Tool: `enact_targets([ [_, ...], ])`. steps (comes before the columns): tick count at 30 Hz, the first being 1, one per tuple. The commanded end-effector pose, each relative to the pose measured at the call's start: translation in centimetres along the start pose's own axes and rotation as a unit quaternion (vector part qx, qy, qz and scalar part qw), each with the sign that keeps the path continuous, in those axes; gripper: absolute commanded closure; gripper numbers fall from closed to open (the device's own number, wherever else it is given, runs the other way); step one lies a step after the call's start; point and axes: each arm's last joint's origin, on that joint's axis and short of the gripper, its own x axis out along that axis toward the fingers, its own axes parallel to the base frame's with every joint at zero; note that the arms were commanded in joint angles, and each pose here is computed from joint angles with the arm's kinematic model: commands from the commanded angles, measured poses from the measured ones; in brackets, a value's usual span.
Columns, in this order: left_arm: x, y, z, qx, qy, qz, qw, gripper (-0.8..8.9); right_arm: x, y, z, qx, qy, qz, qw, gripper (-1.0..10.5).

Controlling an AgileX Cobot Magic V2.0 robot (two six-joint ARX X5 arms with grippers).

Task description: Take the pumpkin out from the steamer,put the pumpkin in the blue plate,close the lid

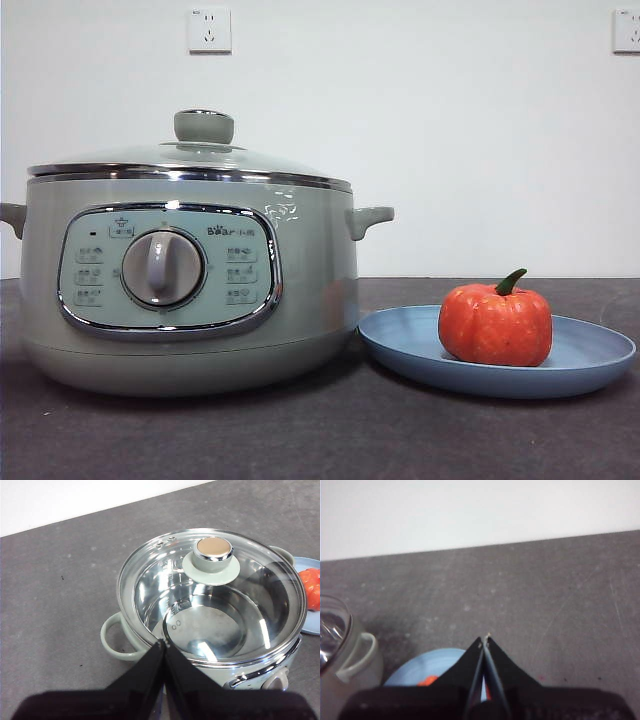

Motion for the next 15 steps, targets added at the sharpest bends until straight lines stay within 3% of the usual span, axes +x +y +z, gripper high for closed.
enact_targets([
  [1, 0.0, 0.0, -0.1, 0.003, 0.000, -0.002, 1.000, 8.17, 0.1, 0.0, -0.4, 0.000, 0.009, -0.002, 1.000, 9.6],
  [7, -1.1, 0.6, -0.4, 0.004, -0.019, 0.024, 1.000, 8.17, 0.1, -0.1, -0.8, -0.009, 0.029, -0.006, 1.000, 9.6],
  [11, -1.9, 1.3, -0.7, -0.021, -0.077, 0.033, 0.996, 8.17, 0.1, -0.2, -1.0, -0.014, 0.040, -0.009, 0.999, 9.6],
  [15, -1.3, 2.0, -2.1, -0.039, -0.138, 0.079, 0.987, 8.17, 0.1, -0.2, -1.2, -0.018, 0.047, -0.010, 0.999, 9.6],
])
